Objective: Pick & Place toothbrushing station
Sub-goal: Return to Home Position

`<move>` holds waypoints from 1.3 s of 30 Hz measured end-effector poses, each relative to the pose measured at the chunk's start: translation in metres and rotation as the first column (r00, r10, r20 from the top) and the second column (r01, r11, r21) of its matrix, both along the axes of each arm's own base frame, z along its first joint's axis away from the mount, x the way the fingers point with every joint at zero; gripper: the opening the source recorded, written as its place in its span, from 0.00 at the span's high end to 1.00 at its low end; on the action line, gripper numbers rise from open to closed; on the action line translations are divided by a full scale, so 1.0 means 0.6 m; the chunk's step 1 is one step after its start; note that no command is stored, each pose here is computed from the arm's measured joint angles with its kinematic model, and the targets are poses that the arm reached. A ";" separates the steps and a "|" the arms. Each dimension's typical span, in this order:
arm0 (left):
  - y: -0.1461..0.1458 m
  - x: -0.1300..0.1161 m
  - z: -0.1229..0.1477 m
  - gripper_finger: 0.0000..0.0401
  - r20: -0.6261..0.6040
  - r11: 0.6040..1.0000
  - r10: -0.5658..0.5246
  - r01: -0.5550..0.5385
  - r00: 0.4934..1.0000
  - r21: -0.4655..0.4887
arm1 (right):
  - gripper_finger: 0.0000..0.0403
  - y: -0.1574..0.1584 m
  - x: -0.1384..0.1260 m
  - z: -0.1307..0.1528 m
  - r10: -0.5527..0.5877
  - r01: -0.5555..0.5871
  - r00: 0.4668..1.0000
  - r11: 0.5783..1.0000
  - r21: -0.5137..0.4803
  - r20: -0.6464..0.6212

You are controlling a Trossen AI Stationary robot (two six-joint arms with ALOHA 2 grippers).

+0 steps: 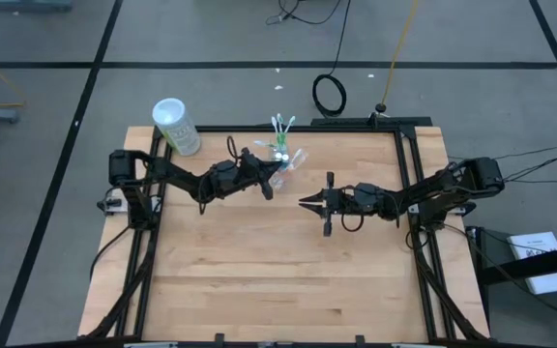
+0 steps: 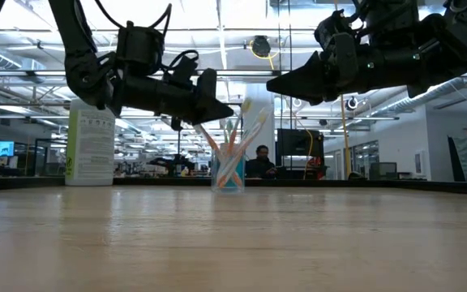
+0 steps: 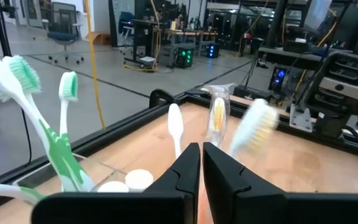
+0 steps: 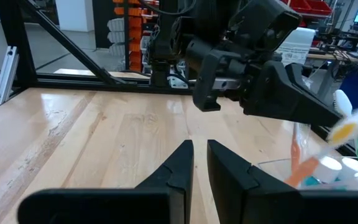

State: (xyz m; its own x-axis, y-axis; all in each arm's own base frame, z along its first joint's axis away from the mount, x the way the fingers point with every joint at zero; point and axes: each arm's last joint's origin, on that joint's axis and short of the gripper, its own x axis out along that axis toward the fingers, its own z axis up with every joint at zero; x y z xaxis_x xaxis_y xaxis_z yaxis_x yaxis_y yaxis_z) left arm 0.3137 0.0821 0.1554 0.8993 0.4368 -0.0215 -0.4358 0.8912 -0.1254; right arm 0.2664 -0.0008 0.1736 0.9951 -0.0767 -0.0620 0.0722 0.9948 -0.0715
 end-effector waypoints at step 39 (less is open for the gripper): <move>-0.090 -0.233 0.193 0.94 -0.286 0.974 -0.224 0.200 0.932 -0.110 | 0.90 0.000 -0.014 0.018 -0.001 0.001 0.999 1.000 0.018 -0.034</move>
State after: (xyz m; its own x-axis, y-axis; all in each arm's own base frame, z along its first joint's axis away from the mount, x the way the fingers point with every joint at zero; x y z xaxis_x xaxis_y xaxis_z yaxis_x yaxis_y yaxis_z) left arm 0.1738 0.0279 0.2715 0.9189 0.2229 -0.3254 -0.2657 0.9595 -0.0931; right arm 0.2581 -0.0009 0.1843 0.9924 -0.0762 -0.0968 0.0710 0.9959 -0.0562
